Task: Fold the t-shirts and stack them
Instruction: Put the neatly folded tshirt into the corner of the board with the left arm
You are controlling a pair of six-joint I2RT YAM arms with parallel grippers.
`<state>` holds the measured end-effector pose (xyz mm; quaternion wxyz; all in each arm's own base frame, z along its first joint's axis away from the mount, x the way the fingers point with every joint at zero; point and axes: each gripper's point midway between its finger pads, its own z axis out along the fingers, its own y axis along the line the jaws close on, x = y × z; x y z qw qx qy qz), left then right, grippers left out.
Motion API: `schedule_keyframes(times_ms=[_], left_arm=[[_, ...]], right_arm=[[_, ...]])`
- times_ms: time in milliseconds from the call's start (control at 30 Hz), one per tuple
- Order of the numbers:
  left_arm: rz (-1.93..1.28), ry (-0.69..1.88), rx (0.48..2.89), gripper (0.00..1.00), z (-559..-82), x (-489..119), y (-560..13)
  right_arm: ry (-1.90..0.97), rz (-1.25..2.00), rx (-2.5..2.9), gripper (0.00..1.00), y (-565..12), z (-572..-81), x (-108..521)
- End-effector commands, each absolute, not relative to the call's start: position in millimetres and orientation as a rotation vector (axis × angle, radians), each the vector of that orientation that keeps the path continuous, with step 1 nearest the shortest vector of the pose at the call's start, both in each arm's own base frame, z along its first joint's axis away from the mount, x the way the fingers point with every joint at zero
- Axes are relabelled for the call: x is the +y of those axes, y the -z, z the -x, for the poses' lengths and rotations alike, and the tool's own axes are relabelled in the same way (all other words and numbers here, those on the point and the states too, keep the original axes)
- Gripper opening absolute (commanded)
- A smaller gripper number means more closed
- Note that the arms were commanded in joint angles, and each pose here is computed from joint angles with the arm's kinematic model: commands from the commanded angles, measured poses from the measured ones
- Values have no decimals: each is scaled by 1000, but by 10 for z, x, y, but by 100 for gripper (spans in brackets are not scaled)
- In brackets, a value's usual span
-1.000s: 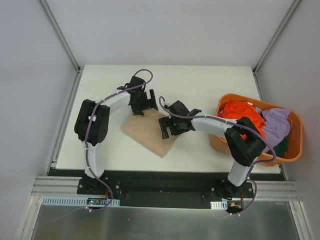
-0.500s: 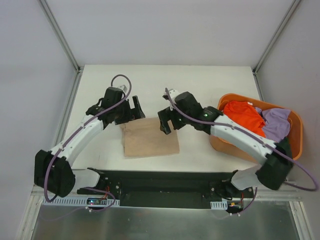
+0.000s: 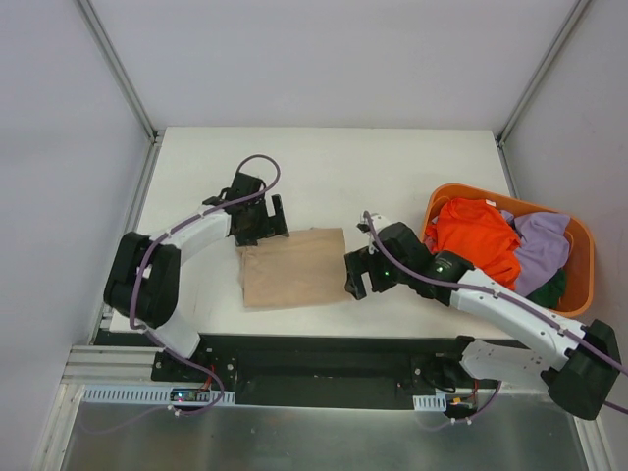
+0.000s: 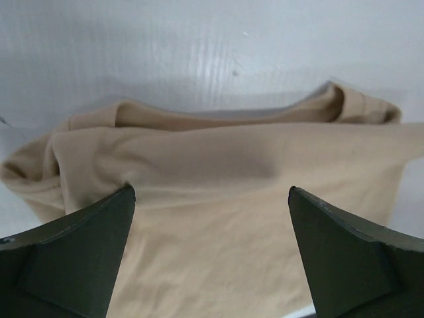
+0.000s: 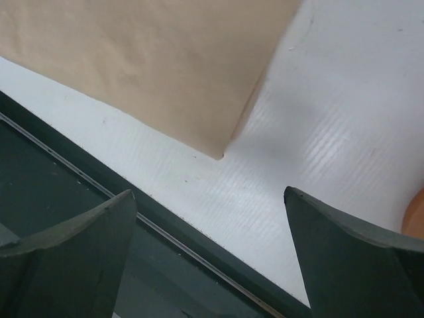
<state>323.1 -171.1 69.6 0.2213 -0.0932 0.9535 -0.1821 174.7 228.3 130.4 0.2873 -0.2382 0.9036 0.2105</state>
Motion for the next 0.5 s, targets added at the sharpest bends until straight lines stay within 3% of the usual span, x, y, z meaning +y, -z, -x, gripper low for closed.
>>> schedule_keyframes(times_ms=[0, 133, 300, 467], left_arm=[[294, 373, 2599, 99, -3581, -1593, -586], [340, 376, 2623, 99, -3635, -1622, -480], [319, 519, 2554, 99, -3550, -1741, -979], [458, 386, 2461, 99, -3176, -1343, -1154]], right_arm=[[-533, 525, 2363, 96, -1491, -1760, 2127], [-553, 530, 2347, 96, -1534, -1685, 2060], [-586, 532, 2306, 96, -1585, -1631, 2020], [-594, 519, 2261, 96, -1570, -1603, 1950]])
